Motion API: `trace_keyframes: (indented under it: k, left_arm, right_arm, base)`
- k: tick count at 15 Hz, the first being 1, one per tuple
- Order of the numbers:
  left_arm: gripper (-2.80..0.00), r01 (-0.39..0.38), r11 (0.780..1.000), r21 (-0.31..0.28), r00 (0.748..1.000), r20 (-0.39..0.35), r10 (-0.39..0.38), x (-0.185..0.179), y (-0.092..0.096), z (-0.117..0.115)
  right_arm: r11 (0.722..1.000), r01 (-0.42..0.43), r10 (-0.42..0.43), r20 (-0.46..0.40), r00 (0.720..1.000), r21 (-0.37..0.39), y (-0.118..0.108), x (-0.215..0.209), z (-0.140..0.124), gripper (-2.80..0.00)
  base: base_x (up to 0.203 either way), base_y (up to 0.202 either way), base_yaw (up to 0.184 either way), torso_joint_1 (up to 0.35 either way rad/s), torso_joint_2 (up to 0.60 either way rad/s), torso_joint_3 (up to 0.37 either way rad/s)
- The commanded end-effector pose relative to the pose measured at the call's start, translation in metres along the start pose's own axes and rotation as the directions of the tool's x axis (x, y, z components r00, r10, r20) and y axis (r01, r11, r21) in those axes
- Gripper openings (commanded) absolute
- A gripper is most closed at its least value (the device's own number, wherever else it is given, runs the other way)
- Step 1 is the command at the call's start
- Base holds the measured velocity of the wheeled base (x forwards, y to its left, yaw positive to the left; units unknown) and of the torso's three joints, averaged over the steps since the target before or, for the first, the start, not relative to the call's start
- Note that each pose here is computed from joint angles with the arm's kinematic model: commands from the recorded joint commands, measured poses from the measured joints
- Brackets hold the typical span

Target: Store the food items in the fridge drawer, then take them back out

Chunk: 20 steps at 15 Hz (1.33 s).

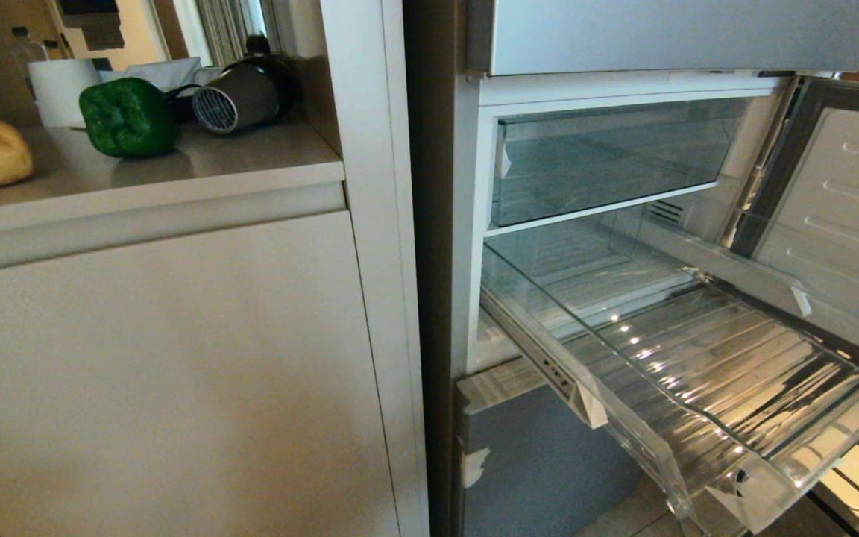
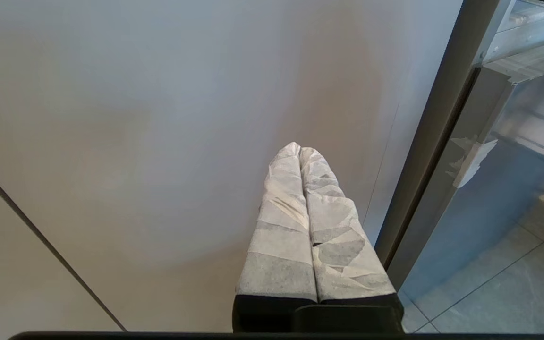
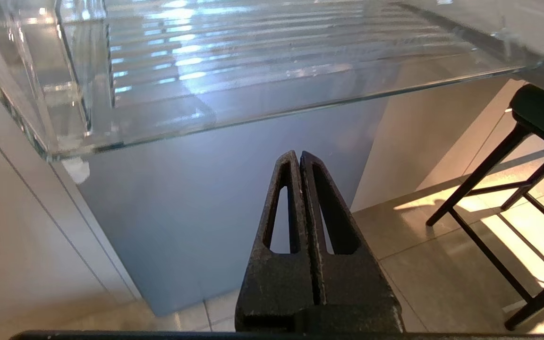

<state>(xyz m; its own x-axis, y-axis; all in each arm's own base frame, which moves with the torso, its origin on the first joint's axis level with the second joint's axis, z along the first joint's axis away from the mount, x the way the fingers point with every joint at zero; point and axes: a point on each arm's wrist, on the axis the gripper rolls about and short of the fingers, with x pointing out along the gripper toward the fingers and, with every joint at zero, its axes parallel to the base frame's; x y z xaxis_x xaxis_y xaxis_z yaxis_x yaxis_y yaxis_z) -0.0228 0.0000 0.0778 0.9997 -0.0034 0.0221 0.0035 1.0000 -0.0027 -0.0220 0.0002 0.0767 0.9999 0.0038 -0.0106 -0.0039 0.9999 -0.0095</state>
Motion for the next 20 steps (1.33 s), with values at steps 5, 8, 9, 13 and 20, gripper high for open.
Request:
trace_keyframes:
  k: [5,8,9,13,20]
  left_arm:
    - [-2.80,0.000,1.000,0.000,1.000,-0.010,0.000,0.0007,0.0000,-0.0030]
    - [-2.80,0.000,1.000,0.000,1.000,-0.010,0.000,0.0007,0.0000,-0.0030]
    - [-2.80,0.000,1.000,0.000,1.000,-0.010,0.000,0.0007,0.0000,-0.0030]
    - [-2.80,0.000,1.000,0.000,1.000,-0.010,0.000,0.0007,0.0000,-0.0030]
    - [-2.80,0.000,1.000,0.000,1.000,-0.010,0.000,0.0007,0.0000,-0.0030]
  right_arm:
    - [0.999,0.010,-0.010,0.005,1.000,0.033,-0.0002,-0.0008,-0.0016,-2.80]
    - [1.000,0.005,-0.006,0.006,1.000,0.024,-0.0001,-0.0008,-0.0017,-2.80]
    - [1.000,0.002,-0.002,0.003,1.000,-0.002,0.0000,-0.0007,-0.0019,-2.80]
    - [0.988,-0.036,0.036,-0.001,0.999,-0.151,0.0008,-0.0007,-0.0023,-2.80]
    - [0.992,-0.034,0.035,0.000,0.999,-0.119,0.0008,-0.0008,-0.0023,-2.80]
  base:
    - [0.000,0.000,0.000,0.000,0.00,0.000]
    - [0.000,0.000,0.000,0.000,0.00,0.000]
    - [0.000,0.000,0.000,0.000,0.00,0.000]
    - [0.000,0.000,0.000,0.000,0.00,0.000]
    - [0.000,0.000,0.000,0.030,-0.09,-0.058]
